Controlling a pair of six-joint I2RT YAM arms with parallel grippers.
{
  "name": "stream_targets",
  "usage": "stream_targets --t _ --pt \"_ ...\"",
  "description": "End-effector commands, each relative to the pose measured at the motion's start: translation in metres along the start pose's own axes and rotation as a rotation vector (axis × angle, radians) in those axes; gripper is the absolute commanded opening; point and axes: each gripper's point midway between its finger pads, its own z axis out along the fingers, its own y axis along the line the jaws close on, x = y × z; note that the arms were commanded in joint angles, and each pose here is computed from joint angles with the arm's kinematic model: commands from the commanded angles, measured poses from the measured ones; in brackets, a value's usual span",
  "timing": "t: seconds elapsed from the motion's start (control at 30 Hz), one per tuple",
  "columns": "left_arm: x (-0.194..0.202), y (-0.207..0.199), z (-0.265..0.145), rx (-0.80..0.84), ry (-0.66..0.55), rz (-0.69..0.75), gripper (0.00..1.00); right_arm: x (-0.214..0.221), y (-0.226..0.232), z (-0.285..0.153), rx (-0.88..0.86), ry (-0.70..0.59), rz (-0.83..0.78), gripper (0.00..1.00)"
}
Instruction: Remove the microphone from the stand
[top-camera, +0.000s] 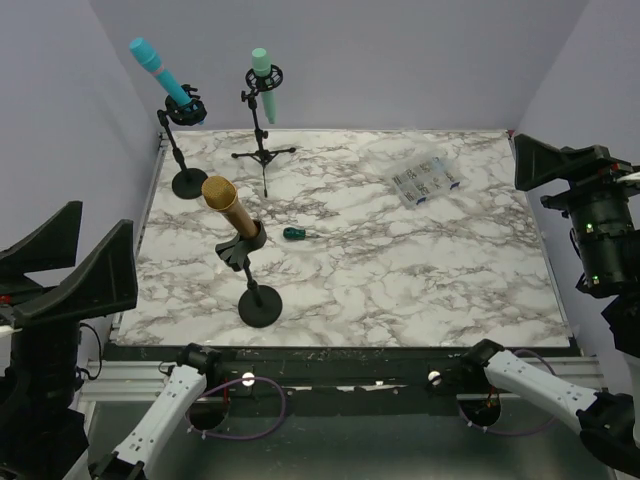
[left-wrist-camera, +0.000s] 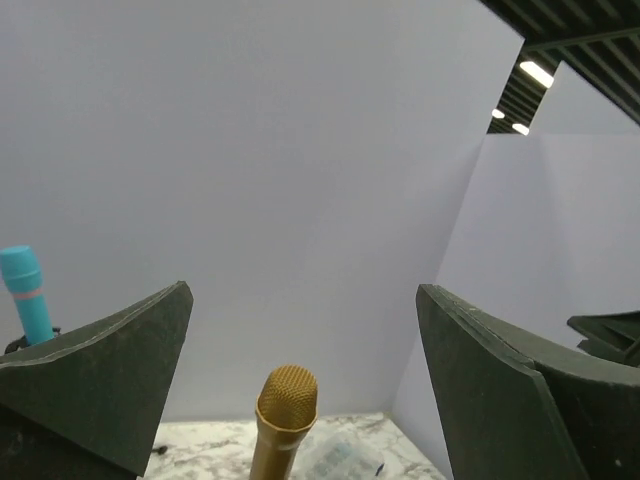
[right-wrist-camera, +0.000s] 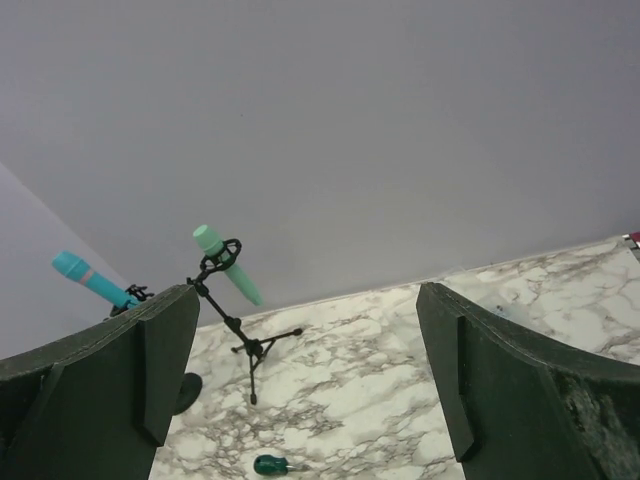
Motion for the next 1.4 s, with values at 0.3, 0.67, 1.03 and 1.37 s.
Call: stream_targets --t 0.3,0.67,1.03,1.37 --pt "0.151 0.057 -0.02 -0.148 0.431 0.028 0.99 0.055 0.0 0.005 -0.036 0.109 -0.07 1.0" --pt "0.206 0.084 -0.066 -0.25 0.598 0.005 0.98 0.148 0.045 0.024 -0.251 0.362 -0.093 1.0" --pt "0.221 0.089 -0.106 -0.279 0.64 -0.029 0.98 0.257 0.155 0.018 -0.573 0.689 0.025 1.0" --pt "0.22 0.094 -0.112 -0.302 0.639 -0.008 0.98 0.298 0.259 -0.059 -0.76 0.67 -0.138 1.0"
